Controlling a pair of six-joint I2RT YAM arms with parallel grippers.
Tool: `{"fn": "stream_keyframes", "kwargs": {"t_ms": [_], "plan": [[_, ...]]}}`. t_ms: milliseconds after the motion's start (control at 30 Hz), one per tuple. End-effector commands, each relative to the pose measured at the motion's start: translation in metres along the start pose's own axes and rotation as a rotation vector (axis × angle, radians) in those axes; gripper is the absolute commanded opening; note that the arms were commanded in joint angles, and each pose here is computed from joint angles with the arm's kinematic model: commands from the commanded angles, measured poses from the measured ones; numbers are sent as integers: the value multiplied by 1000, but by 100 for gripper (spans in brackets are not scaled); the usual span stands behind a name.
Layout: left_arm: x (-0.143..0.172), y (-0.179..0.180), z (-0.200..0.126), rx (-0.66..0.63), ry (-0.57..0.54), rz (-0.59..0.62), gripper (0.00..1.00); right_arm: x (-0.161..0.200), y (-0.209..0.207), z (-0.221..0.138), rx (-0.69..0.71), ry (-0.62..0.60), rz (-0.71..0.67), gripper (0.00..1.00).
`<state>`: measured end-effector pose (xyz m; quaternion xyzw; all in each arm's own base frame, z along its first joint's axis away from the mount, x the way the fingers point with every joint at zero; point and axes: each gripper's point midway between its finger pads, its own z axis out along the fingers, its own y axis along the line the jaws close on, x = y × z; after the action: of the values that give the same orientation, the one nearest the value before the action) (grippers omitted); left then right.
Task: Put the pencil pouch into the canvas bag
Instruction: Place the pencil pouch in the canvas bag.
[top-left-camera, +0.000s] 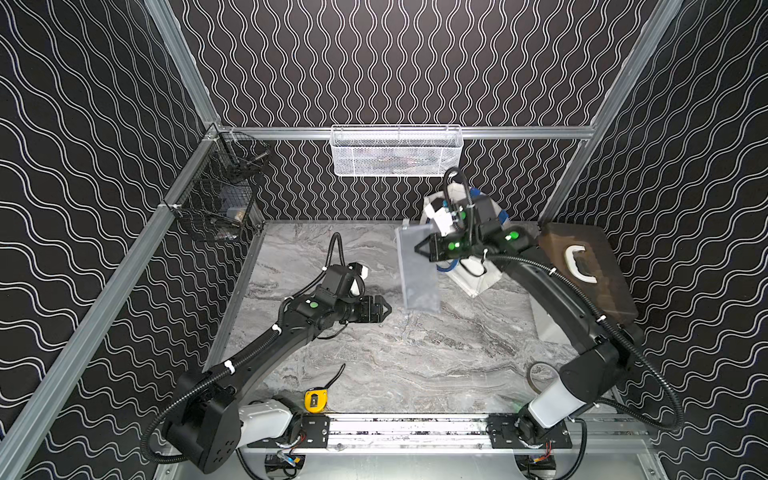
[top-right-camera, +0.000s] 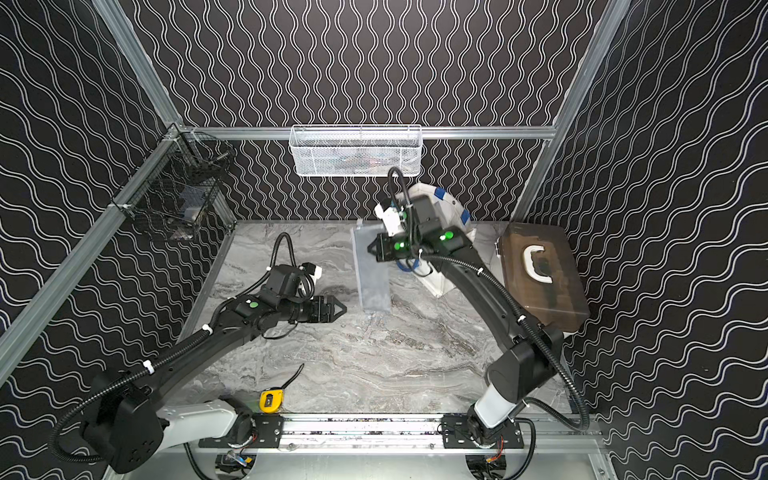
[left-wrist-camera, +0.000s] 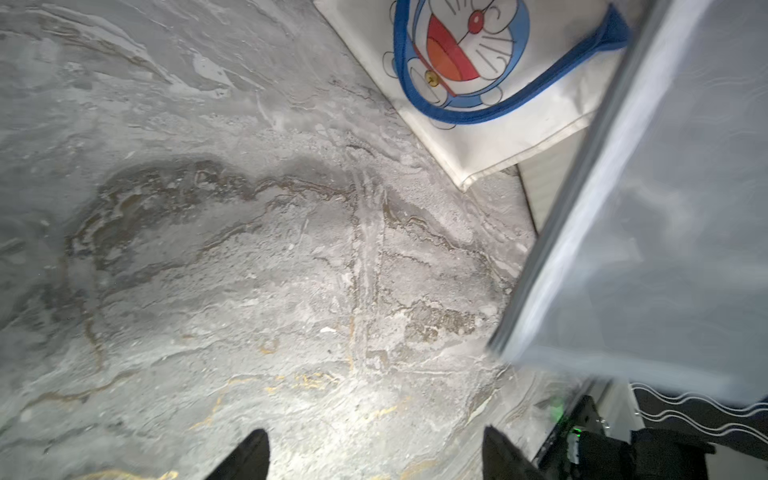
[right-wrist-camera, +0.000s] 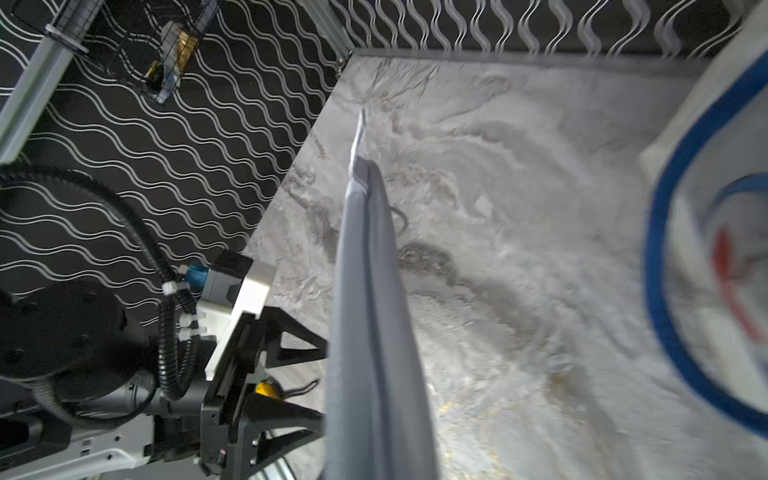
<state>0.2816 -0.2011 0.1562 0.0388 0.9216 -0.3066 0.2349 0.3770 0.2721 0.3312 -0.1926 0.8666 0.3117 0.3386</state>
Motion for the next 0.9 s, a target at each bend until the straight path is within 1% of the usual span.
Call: {"fn": "stream_keyframes", "kwargs": {"t_ms": [0,67,200,333,433,567,867], "plan": [[14,12,-1,-55,30,13,84,-14,-47,-32,191,47,-128,0],[17,11,-1,-43,31,4,84,-42,-67,-51,265,8,-169,0],[23,10,-1,-40,46,0,84,-84,-98,-77,376,-92,-227,0],[28,8,2,-14,61,-18,84,-111,-119,-83,461,-167,-305,0],[30,8,2,-12,64,-26,85,-124,-125,-80,489,-194,-357,0],[31,8,2,-10,64,-31,84,-132,-132,-76,519,-205,-399,0],[31,9,5,-16,75,-27,85,-146,-132,-82,524,-261,-422,0]]}}
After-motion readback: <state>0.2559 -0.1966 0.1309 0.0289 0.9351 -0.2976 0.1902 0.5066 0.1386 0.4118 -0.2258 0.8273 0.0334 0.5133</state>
